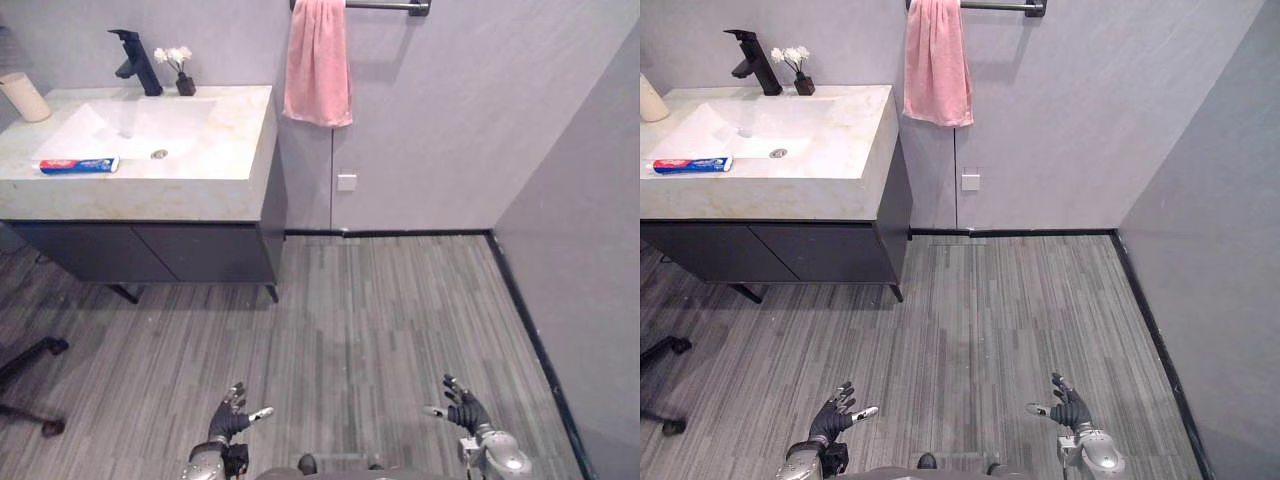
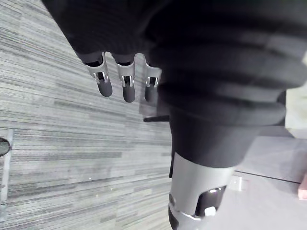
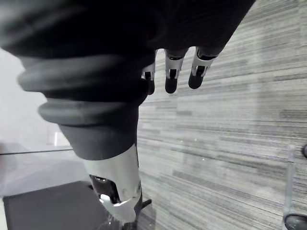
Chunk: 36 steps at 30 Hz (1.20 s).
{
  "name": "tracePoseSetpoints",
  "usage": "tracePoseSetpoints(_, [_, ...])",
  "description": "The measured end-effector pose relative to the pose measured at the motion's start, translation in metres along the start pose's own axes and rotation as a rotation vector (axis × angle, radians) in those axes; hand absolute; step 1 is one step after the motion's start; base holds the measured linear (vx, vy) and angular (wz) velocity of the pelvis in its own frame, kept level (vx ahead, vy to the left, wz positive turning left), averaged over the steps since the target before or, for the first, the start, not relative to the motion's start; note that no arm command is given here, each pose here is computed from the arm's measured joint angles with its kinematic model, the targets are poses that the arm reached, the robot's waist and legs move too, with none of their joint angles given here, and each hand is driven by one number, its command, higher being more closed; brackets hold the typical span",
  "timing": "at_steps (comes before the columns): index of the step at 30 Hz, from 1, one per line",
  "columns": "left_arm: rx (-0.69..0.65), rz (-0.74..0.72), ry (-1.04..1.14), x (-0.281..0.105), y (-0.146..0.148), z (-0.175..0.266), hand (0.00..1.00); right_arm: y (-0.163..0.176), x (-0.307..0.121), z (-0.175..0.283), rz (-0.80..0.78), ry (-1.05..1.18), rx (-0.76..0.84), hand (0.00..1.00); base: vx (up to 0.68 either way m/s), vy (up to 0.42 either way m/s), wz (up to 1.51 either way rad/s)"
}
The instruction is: Organize washtable
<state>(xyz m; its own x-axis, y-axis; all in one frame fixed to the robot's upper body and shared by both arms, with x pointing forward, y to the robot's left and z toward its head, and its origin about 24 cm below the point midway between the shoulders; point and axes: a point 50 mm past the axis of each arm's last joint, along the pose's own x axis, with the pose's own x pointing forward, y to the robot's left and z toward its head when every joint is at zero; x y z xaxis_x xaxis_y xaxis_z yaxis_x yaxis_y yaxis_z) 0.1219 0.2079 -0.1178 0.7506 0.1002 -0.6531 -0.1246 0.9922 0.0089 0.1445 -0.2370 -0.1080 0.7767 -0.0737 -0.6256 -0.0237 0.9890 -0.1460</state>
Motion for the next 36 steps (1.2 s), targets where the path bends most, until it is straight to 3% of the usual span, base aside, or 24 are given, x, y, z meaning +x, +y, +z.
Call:
tracePoseSetpoints(17, [0.010, 0.012, 0.003, -0.005, 0.004, -0.003, 0.00, -0.021, 0.000, 0.006, -0.089, -0.017, 0.007, 0.00, -0.01, -0.019, -0.13])
tracePoseSetpoints(22, [-0.008, 0.061, -0.064, -0.001, 0.012, 0.014, 0.00, -0.027, 0.003, 0.012, -0.132, -0.036, 0.023, 0.00, 0.18, 0.035, -0.36])
tracePoseSetpoints(28, [-0.030, 0.042, -0.121, 0.005, 0.001, 0.029, 0.00, -0.037, 0.011, 0.031, -0.191, -0.092, 0.101, 0.00, 0.15, 0.066, -0.24])
tracePoseSetpoints(36, [0.004, 0.049, -0.182, 0.017, -0.001, 0.053, 0.00, -0.032, 0.014, 0.035, -0.167, -0.095, 0.091, 0.00, 0.28, 0.037, 0.29])
